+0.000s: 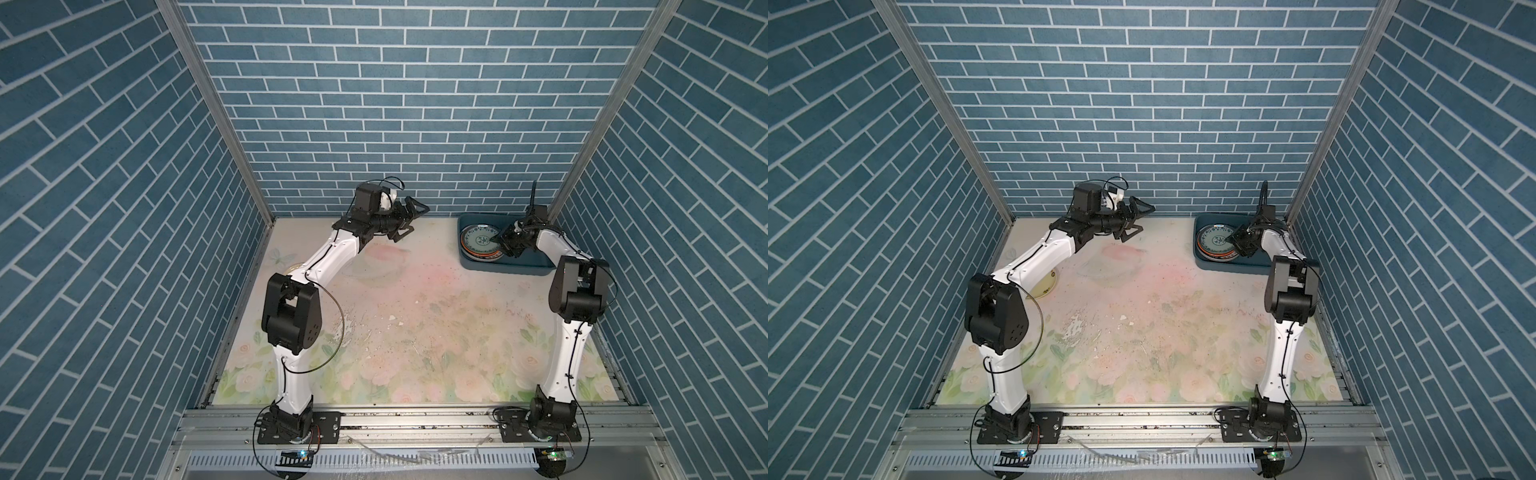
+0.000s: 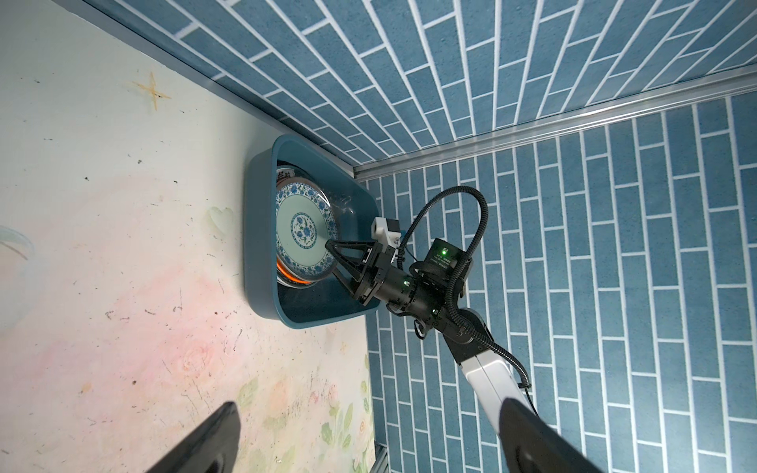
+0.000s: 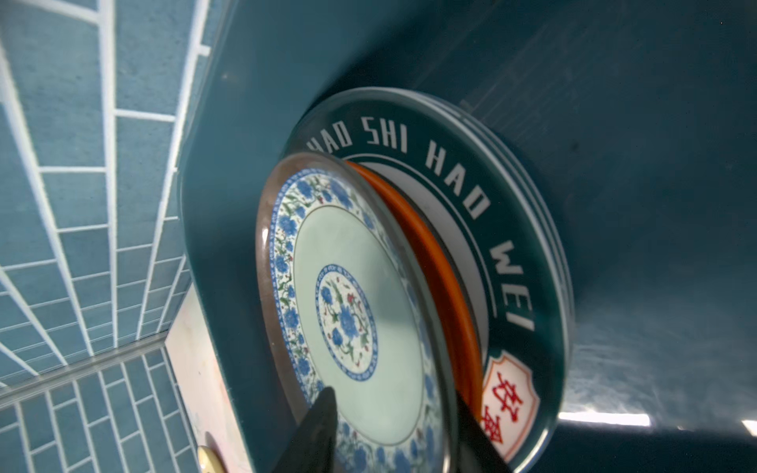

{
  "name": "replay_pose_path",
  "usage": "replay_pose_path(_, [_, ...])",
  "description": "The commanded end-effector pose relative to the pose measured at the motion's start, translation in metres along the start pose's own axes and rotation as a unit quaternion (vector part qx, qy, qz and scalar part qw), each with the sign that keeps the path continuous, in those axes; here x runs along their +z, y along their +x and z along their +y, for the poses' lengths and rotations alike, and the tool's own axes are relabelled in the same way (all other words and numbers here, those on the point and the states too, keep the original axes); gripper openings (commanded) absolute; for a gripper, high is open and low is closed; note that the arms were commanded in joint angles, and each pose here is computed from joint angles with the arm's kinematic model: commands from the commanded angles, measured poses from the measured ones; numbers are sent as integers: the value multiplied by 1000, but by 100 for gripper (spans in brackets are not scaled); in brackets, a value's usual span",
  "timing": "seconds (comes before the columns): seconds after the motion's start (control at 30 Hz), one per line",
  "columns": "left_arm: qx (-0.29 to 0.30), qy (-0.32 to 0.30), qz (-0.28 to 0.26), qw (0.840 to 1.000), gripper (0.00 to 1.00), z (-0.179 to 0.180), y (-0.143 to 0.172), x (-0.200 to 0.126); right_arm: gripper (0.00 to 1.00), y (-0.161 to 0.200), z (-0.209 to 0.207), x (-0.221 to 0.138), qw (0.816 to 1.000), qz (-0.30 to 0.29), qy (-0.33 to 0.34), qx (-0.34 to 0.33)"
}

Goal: Place the plates into the plastic bin on the countertop
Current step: Place the plate in the plastic bin.

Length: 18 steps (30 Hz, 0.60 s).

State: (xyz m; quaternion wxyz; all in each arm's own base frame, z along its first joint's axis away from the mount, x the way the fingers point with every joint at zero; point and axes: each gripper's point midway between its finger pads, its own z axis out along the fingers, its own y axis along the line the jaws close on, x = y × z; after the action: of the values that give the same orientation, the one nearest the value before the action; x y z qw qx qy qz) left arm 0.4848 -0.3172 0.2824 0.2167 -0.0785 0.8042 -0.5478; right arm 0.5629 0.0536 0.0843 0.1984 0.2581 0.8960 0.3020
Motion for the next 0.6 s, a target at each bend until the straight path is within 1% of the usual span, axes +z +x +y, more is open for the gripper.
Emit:
replay_pose_path(0.0, [6, -4, -4, 1000, 100, 1, -1, -2, 51, -3, 12, -28, 999, -20, 20, -25])
replay_pose_path(0.17, [-1, -20, -18, 1000, 100, 10, -4, -11, 60, -10, 30, -61, 997, -52, 19, -54])
replay_pose_path(0.27, [-4, -26, -26, 999, 100, 15, -6, -19, 64, -11, 40, -75, 996, -58, 19, -67])
replay_pose_path(0.4, [-4, -32, -34, 999, 100, 18, -9, -31, 64, -8, 37, -75, 996, -42, 31, -69])
replay_pose_path(0.57, [-4, -55, -50, 997, 100, 28, -13, -51, 61, -2, 34, -72, 997, -31, 35, -65])
